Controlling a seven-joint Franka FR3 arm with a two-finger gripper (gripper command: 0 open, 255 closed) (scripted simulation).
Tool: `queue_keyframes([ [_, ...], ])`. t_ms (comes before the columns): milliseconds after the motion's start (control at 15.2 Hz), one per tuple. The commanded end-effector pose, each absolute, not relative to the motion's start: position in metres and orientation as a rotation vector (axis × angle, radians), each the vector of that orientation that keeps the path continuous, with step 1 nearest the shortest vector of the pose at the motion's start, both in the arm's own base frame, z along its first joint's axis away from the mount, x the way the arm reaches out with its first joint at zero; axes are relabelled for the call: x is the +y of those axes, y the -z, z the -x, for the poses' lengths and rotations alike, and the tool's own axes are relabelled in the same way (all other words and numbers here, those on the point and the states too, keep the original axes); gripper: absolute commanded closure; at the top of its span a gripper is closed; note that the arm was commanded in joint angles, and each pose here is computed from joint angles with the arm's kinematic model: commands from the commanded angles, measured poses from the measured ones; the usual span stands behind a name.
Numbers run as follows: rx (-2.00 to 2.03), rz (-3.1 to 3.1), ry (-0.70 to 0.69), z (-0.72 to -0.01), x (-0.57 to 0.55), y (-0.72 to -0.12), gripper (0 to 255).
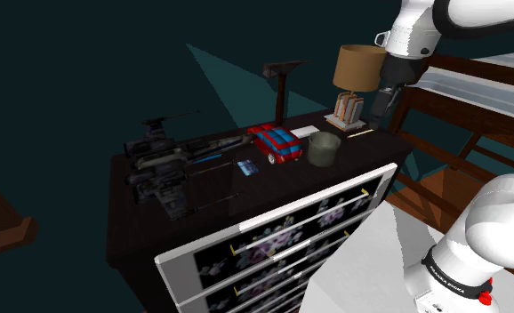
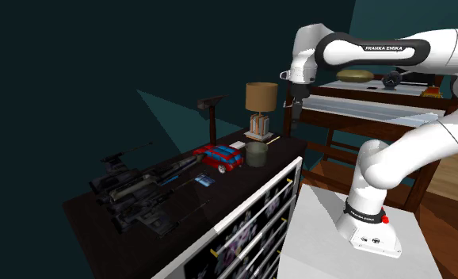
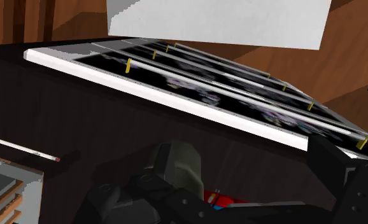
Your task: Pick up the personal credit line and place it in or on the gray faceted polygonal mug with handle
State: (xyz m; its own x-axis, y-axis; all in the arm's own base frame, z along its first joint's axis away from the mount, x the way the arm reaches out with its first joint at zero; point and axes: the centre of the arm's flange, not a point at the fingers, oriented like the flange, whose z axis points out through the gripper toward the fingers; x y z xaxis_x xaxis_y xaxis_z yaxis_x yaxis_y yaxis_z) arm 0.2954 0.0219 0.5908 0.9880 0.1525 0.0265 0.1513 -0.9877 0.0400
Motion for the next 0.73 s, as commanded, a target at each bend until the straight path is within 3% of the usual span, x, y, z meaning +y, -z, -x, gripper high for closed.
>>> queue_keyframes([
  [0,0.237,-3.094,-0.046,-0.295,0.022,-0.591,0],
  [660,0.065,-3.078,-0.303,-0.348,0.088,-0.504,0],
])
